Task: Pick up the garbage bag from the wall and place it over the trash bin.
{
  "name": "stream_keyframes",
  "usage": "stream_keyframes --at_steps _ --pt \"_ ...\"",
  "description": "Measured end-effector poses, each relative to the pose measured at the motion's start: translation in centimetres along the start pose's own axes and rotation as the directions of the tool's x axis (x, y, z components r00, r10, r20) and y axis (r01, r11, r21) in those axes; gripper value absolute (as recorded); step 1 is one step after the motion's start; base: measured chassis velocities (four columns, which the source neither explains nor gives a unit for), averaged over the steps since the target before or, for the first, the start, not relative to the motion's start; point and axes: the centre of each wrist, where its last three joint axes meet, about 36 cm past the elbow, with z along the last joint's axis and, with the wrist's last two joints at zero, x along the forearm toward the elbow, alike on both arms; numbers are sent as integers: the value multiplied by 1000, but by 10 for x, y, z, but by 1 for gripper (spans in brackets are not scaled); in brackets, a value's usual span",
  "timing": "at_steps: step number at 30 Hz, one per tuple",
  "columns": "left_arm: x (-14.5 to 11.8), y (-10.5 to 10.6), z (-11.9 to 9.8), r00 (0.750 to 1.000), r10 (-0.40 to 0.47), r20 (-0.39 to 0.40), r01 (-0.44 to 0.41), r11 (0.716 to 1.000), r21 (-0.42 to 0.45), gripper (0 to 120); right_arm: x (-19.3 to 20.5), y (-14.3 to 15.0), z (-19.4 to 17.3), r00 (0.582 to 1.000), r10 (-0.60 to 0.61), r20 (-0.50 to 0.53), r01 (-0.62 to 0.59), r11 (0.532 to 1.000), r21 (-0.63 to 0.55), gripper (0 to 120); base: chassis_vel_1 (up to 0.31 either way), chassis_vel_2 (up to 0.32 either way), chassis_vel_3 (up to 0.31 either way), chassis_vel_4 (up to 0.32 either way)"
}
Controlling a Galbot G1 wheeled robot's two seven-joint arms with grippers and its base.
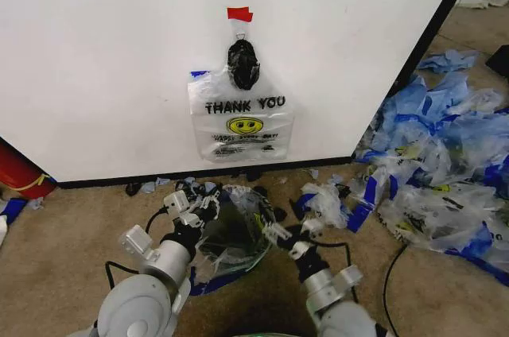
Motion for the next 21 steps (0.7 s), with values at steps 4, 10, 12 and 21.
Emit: stream_keyframes --at_steps 4,10,12,21 --pt "1 11 4 997 2 78 7 994 -109 15 -14 -26 -32 992 20 124 -31 996 87 94 0 0 0 0" --pt "-2 30 3 979 -10 205 49 981 -187 33 -6 -56 -71 970 70 234 -125 964 232 93 0 0 0 0" --pt "-3 36 4 969 -17 248 68 978 -199 41 1 -62 -82 962 88 260 -160 950 268 94 0 0 0 0" --pt "-4 64 13 900 -23 436 155 950 -271 73 37 -72 -101 929 154 336 -282 884 372 97 0 0 0 0"
